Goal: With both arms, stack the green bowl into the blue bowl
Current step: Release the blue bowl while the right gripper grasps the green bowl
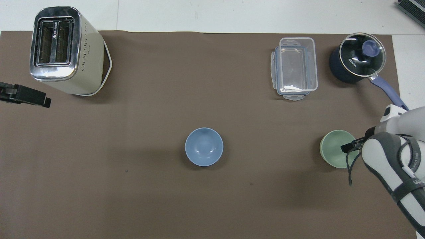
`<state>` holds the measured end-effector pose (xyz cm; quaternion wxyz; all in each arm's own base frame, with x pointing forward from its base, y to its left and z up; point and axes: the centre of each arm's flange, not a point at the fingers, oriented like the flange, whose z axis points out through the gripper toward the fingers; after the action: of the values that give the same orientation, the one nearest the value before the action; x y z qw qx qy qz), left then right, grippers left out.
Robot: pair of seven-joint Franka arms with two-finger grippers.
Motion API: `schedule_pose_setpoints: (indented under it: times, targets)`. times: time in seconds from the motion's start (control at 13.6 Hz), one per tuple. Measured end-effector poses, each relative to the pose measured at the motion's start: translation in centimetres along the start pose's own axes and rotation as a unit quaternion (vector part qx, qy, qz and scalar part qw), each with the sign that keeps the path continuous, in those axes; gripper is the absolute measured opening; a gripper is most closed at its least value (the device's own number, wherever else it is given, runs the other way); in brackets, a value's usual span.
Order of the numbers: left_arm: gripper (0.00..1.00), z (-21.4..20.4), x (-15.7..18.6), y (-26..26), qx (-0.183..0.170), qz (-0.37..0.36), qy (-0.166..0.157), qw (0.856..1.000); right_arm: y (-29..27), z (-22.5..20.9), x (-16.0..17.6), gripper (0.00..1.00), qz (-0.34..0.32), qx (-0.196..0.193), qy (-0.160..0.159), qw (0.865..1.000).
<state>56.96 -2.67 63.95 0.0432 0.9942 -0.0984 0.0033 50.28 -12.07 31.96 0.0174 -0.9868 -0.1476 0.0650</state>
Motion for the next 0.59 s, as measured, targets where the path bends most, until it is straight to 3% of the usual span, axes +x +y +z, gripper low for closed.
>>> schedule_pose_setpoints:
  times: [0.07, 0.15, 0.37, 0.59]
  targets:
    - [1.0, -0.1, 0.1, 0.1, 0.0, 0.001, -0.002, 1.0, 0.0, 0.2, -0.3, 1.0, -0.004, 0.002, -0.002, 1.0]
    - [1.0, 0.0, -0.1, 0.2, -0.001, 0.002, -0.008, 1.0, 0.1, 0.2, -0.5, 0.9, -0.007, 0.003, -0.002, 1.0]
    - [1.0, 0.5, -0.8, 0.6, -0.004, 0.006, -0.019, 1.0, 0.1, 0.2, -0.6, 0.5, -0.011, 0.003, -0.002, 1.0]
    - [1.0, 0.8, -1.4, 0.8, -0.006, 0.008, -0.025, 1.0, 0.0, 0.1, -0.4, 0.16, -0.013, 0.001, 0.001, 1.0]
